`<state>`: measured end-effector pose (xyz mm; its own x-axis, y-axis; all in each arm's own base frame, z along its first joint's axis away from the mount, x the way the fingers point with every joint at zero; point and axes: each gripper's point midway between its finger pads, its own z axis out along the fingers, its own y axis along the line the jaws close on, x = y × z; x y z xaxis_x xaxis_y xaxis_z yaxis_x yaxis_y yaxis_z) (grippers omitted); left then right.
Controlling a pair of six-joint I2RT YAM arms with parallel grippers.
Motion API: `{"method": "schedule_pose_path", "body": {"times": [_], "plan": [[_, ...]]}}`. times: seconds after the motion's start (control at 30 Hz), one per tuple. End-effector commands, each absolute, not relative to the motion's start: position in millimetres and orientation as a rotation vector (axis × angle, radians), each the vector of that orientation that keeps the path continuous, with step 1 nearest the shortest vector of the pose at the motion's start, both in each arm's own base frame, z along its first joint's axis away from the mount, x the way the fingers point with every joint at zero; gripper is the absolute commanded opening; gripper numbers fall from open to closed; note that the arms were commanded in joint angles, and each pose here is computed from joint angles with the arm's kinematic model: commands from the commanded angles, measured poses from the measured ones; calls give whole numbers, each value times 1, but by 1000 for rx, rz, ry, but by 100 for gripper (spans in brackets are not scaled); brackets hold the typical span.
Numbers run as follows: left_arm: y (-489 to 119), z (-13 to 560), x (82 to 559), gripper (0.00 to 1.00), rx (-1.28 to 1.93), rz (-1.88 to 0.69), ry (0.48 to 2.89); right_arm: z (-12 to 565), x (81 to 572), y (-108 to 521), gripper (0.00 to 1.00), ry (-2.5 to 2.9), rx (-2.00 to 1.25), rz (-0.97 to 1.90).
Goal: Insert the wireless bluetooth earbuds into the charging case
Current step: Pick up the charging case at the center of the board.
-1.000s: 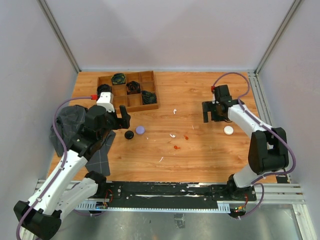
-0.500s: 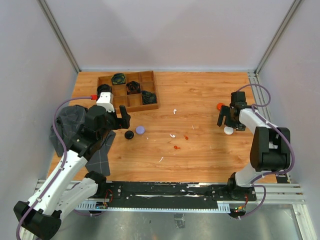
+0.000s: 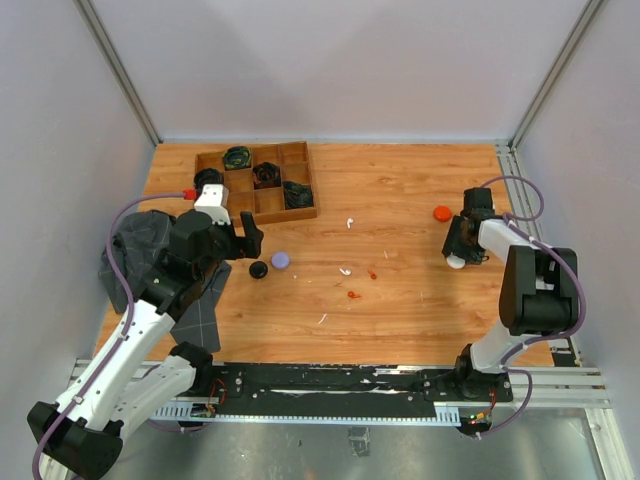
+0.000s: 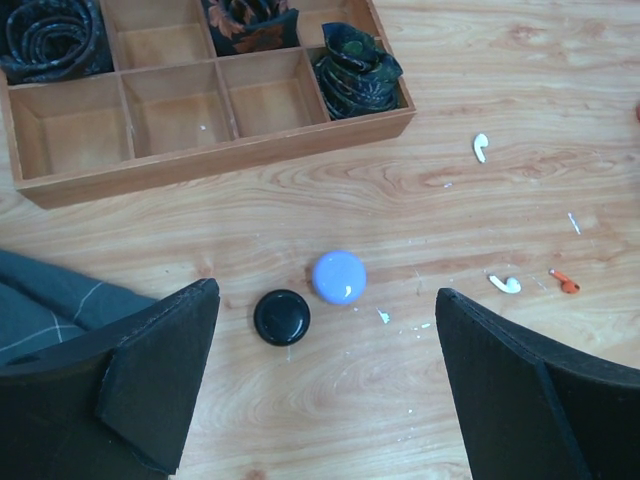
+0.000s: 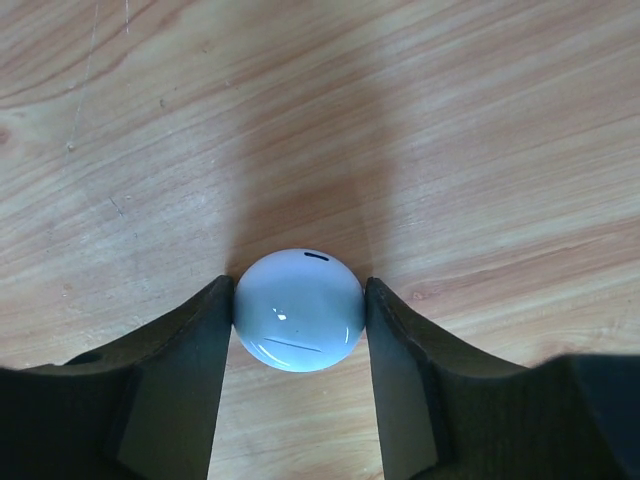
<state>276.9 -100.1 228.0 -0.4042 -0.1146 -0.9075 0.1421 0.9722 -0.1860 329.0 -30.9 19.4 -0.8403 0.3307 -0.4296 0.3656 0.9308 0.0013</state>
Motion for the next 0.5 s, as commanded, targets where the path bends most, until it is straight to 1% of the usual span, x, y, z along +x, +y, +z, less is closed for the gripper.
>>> {"method": "schedule_pose_path", "body": {"times": [0.0,0.07,0.2,0.37,0.47], "plan": [[-110,236,279,95,55,-338,1937,16,319,-28,47,2662,524,-100],[-117,236,279,95,76,-375,1946,22,319,-20,45,2656,482,-81],[-133,233,276,94,116,-462,1980,36,322,2,44,2641,347,-27],[-151,230,271,95,154,-573,2026,65,330,44,45,2608,47,40],[-160,229,270,94,145,-637,2044,89,333,79,45,2545,-194,89]]}}
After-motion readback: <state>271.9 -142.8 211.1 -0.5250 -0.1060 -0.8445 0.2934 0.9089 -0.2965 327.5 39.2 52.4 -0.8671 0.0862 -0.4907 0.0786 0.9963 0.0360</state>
